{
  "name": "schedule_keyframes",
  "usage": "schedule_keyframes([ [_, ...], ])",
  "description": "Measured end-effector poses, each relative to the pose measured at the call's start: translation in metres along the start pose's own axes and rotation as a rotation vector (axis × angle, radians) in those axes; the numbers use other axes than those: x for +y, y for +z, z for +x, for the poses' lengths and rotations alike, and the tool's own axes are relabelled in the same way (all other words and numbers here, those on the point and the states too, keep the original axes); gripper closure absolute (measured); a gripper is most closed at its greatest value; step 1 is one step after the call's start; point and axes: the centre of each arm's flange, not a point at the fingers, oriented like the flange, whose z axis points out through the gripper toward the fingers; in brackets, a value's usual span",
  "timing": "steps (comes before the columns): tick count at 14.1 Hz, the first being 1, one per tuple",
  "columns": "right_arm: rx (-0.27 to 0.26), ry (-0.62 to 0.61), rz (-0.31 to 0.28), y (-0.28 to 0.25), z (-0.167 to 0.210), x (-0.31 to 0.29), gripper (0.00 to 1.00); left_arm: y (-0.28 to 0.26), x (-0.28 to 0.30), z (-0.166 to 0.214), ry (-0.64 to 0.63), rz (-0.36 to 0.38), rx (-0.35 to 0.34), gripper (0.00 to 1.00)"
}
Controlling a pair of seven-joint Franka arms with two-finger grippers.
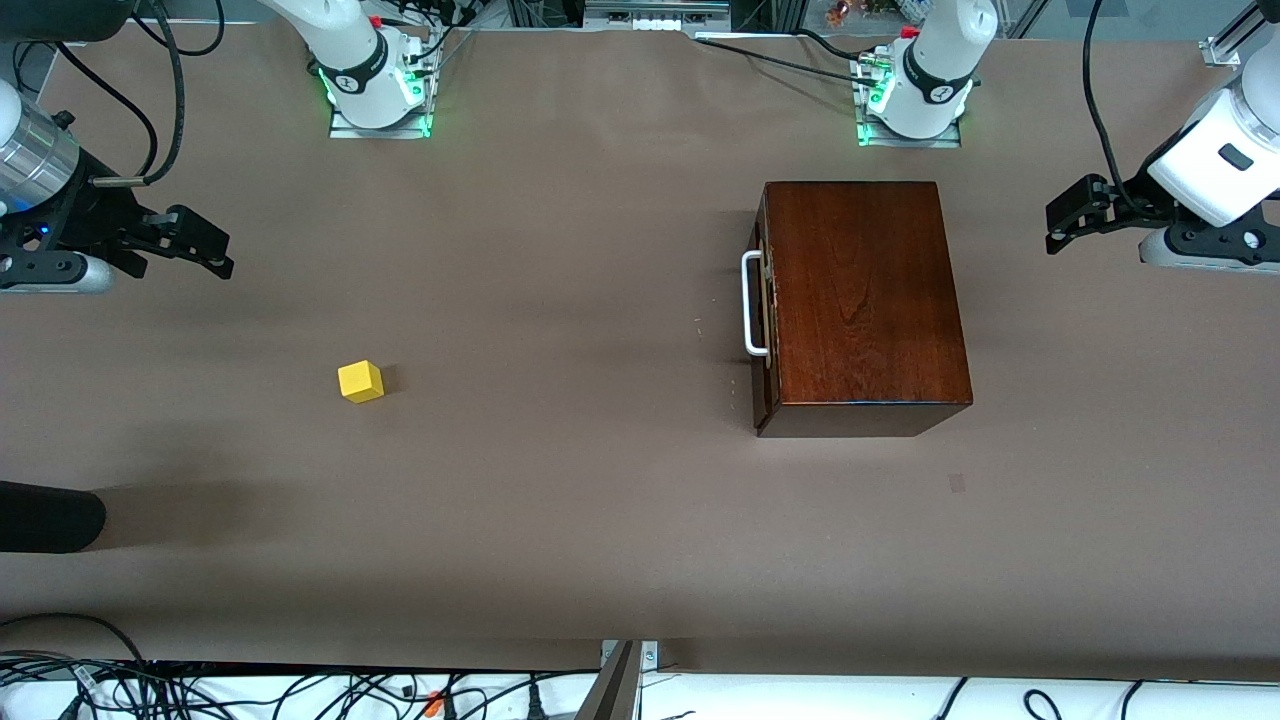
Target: Open drawer, take yellow block, close drawer
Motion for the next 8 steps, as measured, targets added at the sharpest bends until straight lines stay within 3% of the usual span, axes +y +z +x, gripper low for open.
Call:
schedule_keyframes([
  [8, 0.0, 0.003, 0.001, 0.0, 0.0002, 0.0017, 0.0, -0.0002, 0.0058, 0.0, 0.011, -0.002, 0.001, 0.0],
])
